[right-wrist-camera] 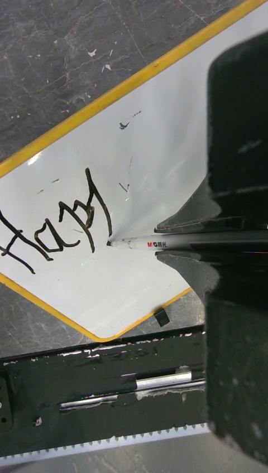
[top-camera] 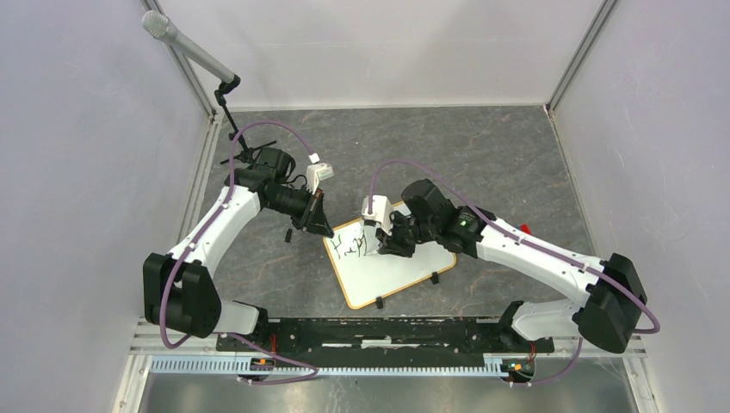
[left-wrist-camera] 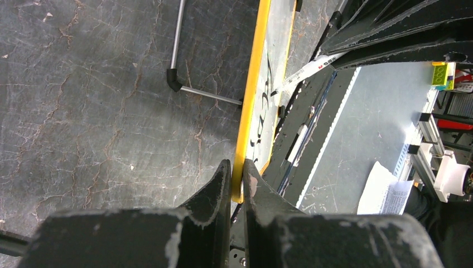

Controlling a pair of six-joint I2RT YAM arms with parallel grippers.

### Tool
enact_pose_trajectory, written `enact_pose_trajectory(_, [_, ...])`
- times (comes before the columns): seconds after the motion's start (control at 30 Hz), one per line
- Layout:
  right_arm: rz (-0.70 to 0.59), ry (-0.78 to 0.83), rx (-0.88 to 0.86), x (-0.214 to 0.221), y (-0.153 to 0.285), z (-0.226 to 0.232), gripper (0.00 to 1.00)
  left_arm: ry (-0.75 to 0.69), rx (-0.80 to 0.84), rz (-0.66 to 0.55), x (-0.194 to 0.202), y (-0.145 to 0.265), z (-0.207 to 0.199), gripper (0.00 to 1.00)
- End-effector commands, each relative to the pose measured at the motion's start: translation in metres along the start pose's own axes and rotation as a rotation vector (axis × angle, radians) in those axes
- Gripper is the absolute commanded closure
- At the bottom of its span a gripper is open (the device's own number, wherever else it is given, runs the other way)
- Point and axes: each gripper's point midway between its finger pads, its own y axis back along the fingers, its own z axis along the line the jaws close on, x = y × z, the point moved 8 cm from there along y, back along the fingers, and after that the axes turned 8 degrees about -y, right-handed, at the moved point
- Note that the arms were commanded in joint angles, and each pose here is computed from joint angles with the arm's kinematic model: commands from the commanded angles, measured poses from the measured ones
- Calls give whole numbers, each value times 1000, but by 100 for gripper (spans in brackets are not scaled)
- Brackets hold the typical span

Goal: Write a sentence on the whiteboard

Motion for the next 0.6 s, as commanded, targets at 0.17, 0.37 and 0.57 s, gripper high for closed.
enact_pose_trajectory(0.17, [-143,67,-7,-49,28,5,100,8,4,35,8,-4,-5,98])
enact_pose_trajectory(0.37, [-115,47,87,-43,28,-10,100,5,5,33,6,-4,-5,97])
enact_pose_trajectory(0.57, [-88,39,123,-39,25,-17,100,6,2,35,7,-3,-6,98])
